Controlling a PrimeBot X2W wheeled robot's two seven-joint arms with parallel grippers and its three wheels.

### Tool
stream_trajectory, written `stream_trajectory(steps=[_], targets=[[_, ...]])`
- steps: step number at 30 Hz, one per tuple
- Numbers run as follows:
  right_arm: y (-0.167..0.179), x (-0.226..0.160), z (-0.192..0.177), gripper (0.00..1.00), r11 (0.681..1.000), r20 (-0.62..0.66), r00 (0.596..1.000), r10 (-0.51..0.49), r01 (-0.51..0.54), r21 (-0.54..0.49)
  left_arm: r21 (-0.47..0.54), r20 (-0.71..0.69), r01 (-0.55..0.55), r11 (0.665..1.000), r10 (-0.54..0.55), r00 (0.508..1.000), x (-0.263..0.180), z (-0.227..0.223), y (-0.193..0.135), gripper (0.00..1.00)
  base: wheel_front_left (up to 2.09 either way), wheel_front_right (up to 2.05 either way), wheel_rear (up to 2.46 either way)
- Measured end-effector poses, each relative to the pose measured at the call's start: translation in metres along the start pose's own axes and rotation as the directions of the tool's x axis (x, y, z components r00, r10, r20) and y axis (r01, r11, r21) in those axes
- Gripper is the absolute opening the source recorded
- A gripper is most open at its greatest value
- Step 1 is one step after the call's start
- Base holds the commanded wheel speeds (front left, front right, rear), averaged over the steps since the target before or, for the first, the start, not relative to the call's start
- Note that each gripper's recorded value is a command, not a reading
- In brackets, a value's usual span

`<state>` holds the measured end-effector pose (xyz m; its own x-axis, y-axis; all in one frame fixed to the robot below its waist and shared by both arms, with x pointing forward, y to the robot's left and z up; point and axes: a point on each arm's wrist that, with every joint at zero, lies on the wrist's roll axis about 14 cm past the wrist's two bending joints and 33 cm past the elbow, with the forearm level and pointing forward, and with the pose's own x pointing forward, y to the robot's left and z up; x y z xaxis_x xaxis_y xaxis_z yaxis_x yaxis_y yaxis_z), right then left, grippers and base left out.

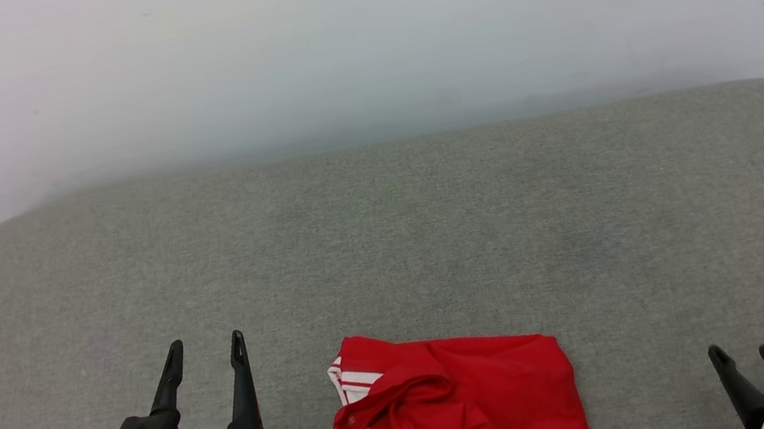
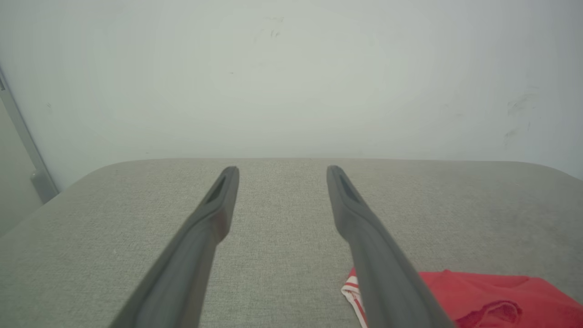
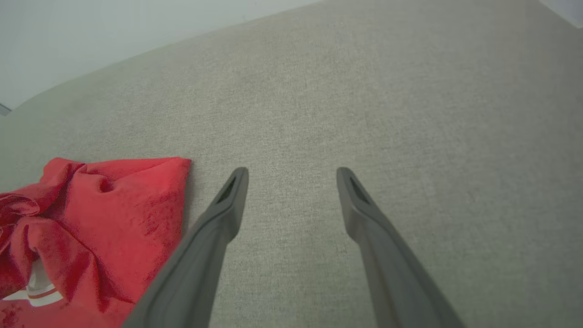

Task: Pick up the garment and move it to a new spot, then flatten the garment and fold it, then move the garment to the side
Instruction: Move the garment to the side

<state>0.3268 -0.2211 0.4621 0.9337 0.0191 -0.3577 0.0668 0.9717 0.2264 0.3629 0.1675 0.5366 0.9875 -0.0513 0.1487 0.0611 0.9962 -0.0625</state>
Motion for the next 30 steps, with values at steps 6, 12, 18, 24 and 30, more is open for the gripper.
stream_trajectory(steps=[6,12,18,24,30], targets=[[0.021,0.011,-0.060,1.00,0.991,-0.308,0.946,0.106,-0.076,0.108,-0.006,0.016,-0.021,1.000,0.022,1.000,0.002,0.004,0.005,1.00,0.00,0.00,0.00],[0.065,0.027,-0.084,1.00,0.963,-0.443,0.859,0.256,-0.187,0.193,-0.022,0.005,-0.052,0.998,0.052,0.999,0.007,-0.002,0.013,1.00,0.00,0.00,0.00],[0.105,0.041,-0.099,1.00,0.919,-0.498,0.779,0.382,-0.260,0.297,-0.013,-0.024,-0.088,0.996,0.088,0.996,0.009,-0.013,0.027,1.00,0.00,0.00,0.00],[0.113,0.041,-0.121,1.00,0.901,-0.573,0.705,0.418,-0.241,0.360,0.003,-0.040,-0.106,0.994,0.106,0.994,0.009,-0.018,0.035,1.00,0.00,0.00,0.00],[0.122,0.044,-0.124,0.00,0.894,-0.587,0.680,0.439,-0.267,0.360,0.013,-0.044,-0.112,0.994,0.112,0.993,0.010,-0.020,0.039,1.00,0.00,0.00,0.00]])
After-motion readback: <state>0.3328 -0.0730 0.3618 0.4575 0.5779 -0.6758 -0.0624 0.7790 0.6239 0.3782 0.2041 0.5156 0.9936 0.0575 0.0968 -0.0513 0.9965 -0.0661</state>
